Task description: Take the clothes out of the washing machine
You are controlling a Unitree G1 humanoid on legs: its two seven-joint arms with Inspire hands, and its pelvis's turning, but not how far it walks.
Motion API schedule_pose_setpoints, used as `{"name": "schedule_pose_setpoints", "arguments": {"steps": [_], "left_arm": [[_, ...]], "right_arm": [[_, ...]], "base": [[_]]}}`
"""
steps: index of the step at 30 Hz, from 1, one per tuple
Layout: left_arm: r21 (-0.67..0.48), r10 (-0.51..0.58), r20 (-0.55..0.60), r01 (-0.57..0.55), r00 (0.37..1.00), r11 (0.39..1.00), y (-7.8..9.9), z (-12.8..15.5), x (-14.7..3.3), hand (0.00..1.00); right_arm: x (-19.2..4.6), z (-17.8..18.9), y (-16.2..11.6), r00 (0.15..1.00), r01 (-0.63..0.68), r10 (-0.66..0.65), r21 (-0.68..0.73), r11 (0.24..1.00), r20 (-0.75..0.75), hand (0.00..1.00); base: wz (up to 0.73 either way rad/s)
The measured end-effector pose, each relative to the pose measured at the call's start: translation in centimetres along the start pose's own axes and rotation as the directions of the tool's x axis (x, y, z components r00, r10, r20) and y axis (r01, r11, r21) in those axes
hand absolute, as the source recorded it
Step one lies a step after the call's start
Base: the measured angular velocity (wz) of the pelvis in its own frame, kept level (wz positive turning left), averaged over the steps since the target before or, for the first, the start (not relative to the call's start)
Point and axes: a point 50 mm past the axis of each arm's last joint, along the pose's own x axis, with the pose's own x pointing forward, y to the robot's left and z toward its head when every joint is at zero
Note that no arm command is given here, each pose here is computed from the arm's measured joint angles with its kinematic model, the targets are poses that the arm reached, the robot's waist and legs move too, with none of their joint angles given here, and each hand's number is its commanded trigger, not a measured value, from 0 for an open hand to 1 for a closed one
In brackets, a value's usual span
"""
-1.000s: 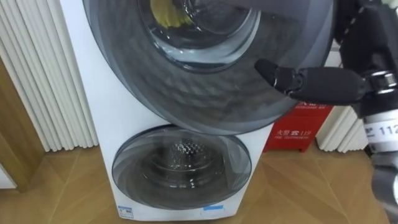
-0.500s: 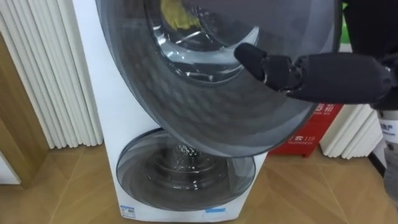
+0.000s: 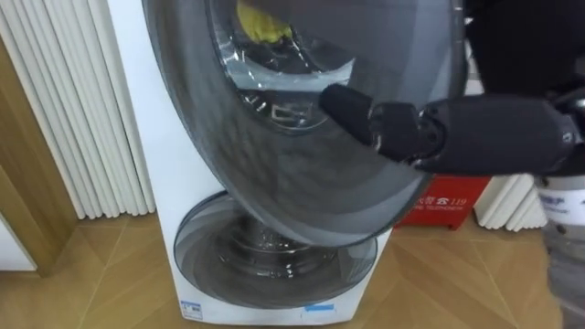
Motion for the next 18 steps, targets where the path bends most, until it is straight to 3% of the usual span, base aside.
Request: {"name": "schedule_pose_setpoints", "arguments": {"steps": [4, 18], "left_arm": [[0.007, -0.002, 0.021, 0.002, 1.0, 1.0, 0.0, 0.6, 0.1, 0.0], [0.086, -0.049, 0.071, 0.043, 0.996, 0.995, -1.0, 1.8, 0.0, 0.0]], "right_arm": [[-0.1, -0.7, 1.0, 0.999, -0.052, 0.051, 0.126, 0.991, 0.013, 0.0], [0.4, -1.4, 6.0, 0.965, -0.262, 0.246, 0.358, 0.896, 0.092, 0.0]], "base": [[0.02], [0.03]]}}
